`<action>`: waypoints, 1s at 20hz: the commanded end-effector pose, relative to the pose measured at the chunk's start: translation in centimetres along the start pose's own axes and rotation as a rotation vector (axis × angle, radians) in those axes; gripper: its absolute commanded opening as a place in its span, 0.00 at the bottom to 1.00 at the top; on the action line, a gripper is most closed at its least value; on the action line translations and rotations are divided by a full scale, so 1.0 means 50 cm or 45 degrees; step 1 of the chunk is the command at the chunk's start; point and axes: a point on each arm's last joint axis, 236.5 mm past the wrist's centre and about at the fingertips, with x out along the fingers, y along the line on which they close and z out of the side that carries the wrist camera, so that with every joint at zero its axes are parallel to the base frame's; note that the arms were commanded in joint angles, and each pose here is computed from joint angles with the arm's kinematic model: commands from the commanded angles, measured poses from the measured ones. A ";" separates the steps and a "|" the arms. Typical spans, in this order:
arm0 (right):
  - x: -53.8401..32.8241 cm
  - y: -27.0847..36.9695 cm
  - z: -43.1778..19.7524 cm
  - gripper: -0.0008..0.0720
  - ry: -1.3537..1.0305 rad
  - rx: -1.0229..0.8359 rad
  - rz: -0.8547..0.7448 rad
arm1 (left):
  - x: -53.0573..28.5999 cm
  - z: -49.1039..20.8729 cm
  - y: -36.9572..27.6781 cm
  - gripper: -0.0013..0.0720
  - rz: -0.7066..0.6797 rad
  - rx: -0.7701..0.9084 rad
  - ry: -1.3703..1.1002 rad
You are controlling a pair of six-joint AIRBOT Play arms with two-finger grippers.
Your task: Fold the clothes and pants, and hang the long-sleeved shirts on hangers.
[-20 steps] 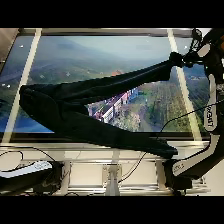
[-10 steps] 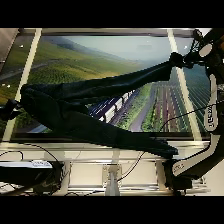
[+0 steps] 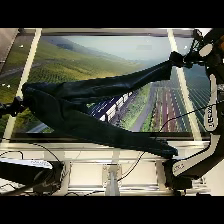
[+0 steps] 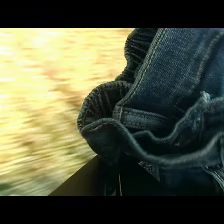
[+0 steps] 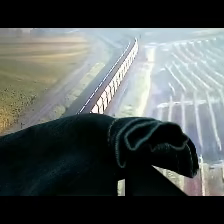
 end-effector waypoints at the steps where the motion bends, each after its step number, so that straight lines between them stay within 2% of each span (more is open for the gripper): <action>1: -0.005 -0.009 0.040 0.05 -0.105 -0.016 -0.029 | -0.034 0.078 -0.056 0.08 -0.103 0.009 -0.165; 6: -0.014 -0.074 0.072 0.05 -0.189 -0.055 -0.207 | -0.181 0.163 -0.143 0.08 -0.058 0.194 -0.378; 8: -0.014 -0.083 0.067 0.05 -0.174 -0.072 -0.233 | -0.228 0.145 -0.124 0.08 0.066 0.236 -0.354; 10: -0.010 -0.090 0.048 0.05 -0.122 -0.077 -0.248 | -0.273 0.108 -0.065 0.08 0.267 0.232 -0.273; 12: 0.004 -0.098 0.006 0.05 -0.014 -0.065 -0.254 | -0.315 0.058 -0.001 0.08 0.449 0.211 -0.157; 14: 0.017 -0.103 -0.045 0.05 0.119 -0.050 -0.257 | -0.340 0.015 0.043 0.08 0.547 0.167 -0.054; 20: -0.004 -0.109 -0.184 0.05 0.498 -0.024 -0.264 | -0.344 -0.019 0.070 0.08 0.591 0.140 0.022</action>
